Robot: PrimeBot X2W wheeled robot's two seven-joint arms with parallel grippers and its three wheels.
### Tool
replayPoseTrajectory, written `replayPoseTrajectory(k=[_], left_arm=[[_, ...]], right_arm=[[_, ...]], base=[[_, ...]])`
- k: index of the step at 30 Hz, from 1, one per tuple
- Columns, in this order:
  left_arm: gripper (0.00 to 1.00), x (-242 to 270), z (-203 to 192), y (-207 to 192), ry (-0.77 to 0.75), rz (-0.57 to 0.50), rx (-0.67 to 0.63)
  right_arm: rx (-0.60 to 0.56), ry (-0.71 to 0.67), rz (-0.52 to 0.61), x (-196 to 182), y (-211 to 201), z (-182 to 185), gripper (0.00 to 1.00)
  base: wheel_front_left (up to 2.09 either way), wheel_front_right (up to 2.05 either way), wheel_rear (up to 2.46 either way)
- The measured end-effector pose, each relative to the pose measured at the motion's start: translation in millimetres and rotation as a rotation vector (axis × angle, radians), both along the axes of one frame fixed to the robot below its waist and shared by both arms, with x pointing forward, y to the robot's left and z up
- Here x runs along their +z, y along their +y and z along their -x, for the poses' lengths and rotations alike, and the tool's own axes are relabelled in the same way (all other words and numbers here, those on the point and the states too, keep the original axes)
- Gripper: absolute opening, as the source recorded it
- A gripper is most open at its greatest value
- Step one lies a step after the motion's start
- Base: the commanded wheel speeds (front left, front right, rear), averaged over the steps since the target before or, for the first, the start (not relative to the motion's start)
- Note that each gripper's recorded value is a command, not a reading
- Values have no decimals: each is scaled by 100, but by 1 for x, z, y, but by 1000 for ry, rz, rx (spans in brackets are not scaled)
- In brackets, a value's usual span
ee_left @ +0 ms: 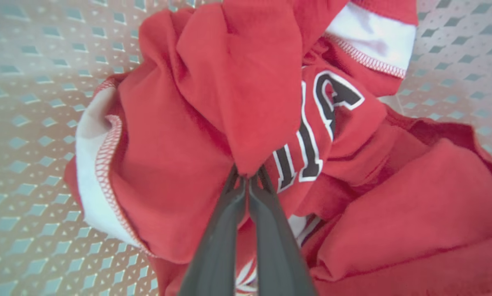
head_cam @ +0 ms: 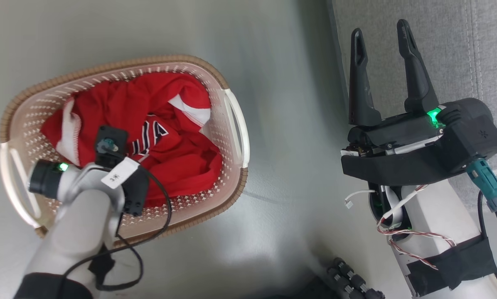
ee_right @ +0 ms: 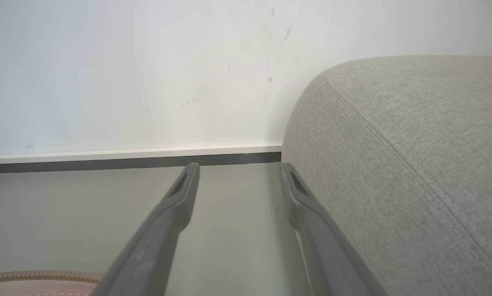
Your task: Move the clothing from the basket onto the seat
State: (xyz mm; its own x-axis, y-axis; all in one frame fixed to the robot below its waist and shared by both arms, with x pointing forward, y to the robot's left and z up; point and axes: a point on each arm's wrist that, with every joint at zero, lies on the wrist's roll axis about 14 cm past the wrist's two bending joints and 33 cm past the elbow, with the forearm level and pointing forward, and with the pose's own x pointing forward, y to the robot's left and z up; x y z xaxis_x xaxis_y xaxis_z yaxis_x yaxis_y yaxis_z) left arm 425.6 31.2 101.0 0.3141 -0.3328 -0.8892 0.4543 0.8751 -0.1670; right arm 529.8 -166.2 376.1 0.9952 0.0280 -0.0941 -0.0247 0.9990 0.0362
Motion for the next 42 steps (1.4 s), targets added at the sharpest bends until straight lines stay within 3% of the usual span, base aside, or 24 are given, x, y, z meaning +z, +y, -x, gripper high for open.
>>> replayPoseTrajectory(k=[14,42], left_arm=[[0,55,-7,-12,-101,131,139],[0,252,-66,40,-649,349,393]], right_arm=[[36,-44,9,26,7,0,100],[142,-122,-25,96,40,45,100]], base=[[0,0,0],[0,0,0]])
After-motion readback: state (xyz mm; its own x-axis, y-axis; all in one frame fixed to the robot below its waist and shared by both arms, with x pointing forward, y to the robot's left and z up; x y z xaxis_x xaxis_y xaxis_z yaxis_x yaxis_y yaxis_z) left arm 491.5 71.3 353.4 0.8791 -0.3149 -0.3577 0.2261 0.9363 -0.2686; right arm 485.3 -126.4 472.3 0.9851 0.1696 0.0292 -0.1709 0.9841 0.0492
